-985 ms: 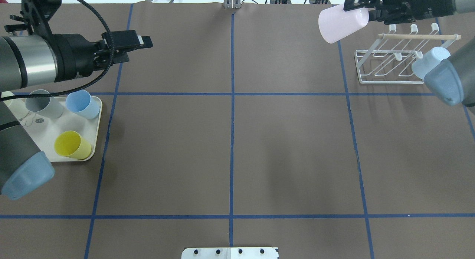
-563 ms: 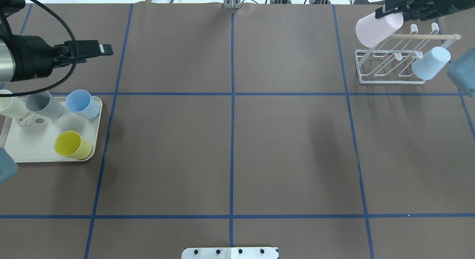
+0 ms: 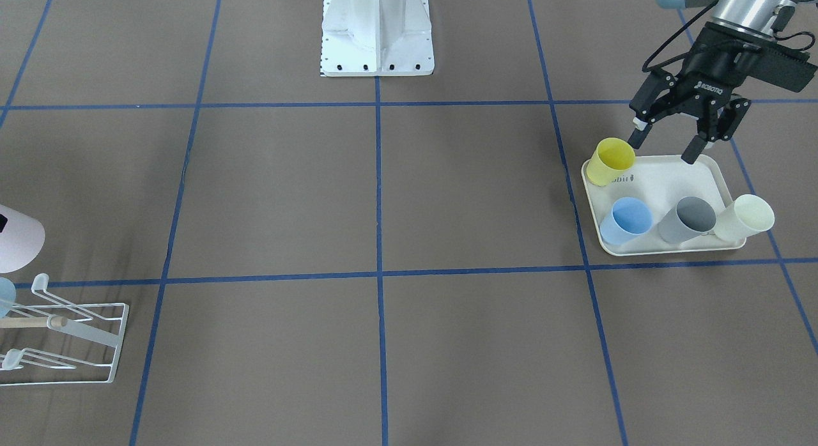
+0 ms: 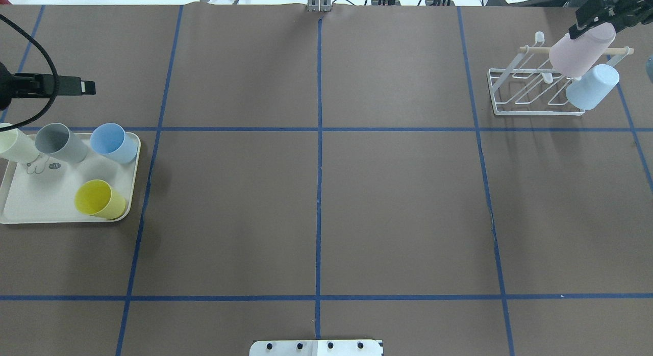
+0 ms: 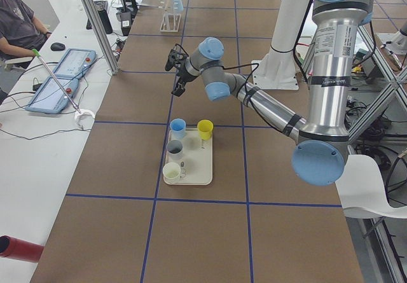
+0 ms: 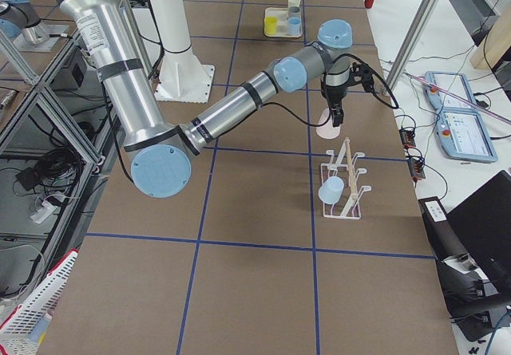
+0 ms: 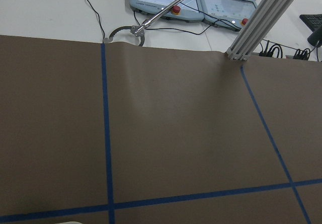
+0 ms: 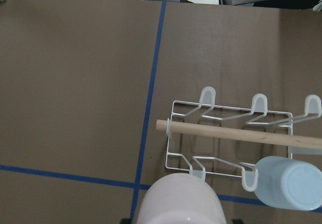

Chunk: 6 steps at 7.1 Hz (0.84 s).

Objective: Transfer IKEA cup to right arm and place on rack

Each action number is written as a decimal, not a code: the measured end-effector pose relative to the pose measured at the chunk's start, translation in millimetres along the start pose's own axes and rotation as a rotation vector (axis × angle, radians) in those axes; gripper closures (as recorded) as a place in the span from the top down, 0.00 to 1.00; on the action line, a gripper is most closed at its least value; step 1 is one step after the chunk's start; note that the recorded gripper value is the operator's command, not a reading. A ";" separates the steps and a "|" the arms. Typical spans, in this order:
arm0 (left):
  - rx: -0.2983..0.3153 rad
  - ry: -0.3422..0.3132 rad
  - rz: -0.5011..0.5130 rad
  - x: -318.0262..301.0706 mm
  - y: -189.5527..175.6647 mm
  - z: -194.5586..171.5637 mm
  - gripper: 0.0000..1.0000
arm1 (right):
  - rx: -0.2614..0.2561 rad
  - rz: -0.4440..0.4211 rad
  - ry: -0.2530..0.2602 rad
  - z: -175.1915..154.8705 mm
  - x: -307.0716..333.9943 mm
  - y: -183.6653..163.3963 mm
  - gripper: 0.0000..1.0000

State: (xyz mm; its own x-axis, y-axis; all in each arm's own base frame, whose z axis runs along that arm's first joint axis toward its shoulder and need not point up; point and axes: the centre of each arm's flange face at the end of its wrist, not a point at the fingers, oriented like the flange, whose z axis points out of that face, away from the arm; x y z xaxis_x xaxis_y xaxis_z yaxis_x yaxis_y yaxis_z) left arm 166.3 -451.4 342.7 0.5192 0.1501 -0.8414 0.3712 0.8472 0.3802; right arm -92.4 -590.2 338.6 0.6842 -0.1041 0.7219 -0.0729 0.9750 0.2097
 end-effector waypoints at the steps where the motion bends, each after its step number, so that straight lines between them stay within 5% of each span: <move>1: -0.020 -0.017 0.008 -12.7 -3.2 -5.8 1.00 | -0.046 -0.008 0.020 8.0 3.1 1.8 0.26; 6: -0.046 -0.042 0.016 -28.2 -5.2 -11.5 1.00 | -0.133 -0.085 0.046 35.4 22.6 -8.1 0.26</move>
State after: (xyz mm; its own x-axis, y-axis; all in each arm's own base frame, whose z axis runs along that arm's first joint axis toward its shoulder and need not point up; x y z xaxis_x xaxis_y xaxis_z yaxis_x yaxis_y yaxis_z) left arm 140.8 -454.1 360.1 0.5570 0.1427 -0.8182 0.3276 0.8675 0.3743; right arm -102.1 -607.4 376.5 0.7168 -0.1813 0.6733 0.0811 0.9807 0.1778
